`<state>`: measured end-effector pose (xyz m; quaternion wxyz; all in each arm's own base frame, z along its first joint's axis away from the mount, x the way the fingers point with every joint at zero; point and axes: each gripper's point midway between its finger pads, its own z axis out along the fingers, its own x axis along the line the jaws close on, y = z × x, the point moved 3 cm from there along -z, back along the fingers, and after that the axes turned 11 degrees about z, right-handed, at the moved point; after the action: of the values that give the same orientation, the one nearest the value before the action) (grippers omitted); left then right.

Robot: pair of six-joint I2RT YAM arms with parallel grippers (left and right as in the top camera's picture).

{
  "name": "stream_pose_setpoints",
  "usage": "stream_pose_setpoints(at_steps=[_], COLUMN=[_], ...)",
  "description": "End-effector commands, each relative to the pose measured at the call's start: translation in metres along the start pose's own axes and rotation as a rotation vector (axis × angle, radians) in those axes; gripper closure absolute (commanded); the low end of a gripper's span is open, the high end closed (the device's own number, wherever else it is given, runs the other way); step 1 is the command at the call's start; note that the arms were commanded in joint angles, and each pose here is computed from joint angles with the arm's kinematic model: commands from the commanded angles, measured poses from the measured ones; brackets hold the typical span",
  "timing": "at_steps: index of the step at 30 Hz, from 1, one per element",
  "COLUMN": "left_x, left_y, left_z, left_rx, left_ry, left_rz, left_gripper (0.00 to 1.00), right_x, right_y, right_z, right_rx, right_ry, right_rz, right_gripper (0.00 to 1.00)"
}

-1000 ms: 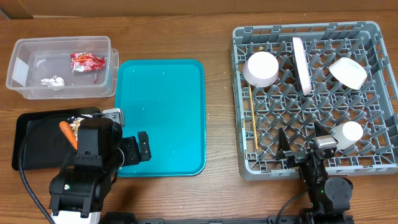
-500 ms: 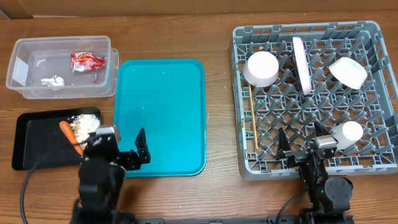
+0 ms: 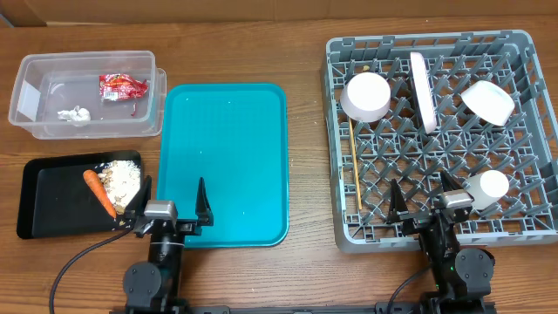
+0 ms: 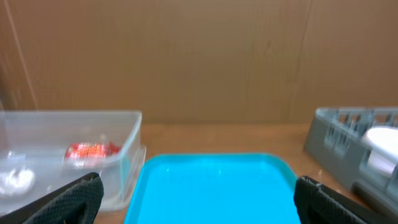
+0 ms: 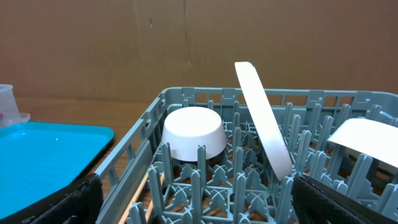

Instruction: Sort waste into correct bins and load items into the dishwasher

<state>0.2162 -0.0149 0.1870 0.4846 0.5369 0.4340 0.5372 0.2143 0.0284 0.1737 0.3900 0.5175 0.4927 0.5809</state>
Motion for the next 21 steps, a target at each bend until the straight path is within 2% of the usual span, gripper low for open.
stream_pose_setpoints(at_steps=[1,3,21], left_x=[-0.0025,-0.0086,-0.0086], left_y=[-0.0297,-0.0274,-0.0277], left_z=[-0.0020,-0.0020,-0.0019], left_rx=[0.128,0.114,0.116], left_ry=[-0.011,-0.053,-0.053], left_rz=[0.033,0.029,0.029], left_gripper=[0.00,0.00,0.00], right_x=[-0.0001,-0.0001,-0.0001], right_y=[-0.0020,-0.0020,-0.0020], right_z=[0.0002,0.0002,0.0002], right_rx=[-0.004,-0.004,-0.004], right_ry=[0.000,0.000,0.000], right_rz=[-0.004,-0.005,-0.004], right_gripper=[0.00,0.00,0.00])
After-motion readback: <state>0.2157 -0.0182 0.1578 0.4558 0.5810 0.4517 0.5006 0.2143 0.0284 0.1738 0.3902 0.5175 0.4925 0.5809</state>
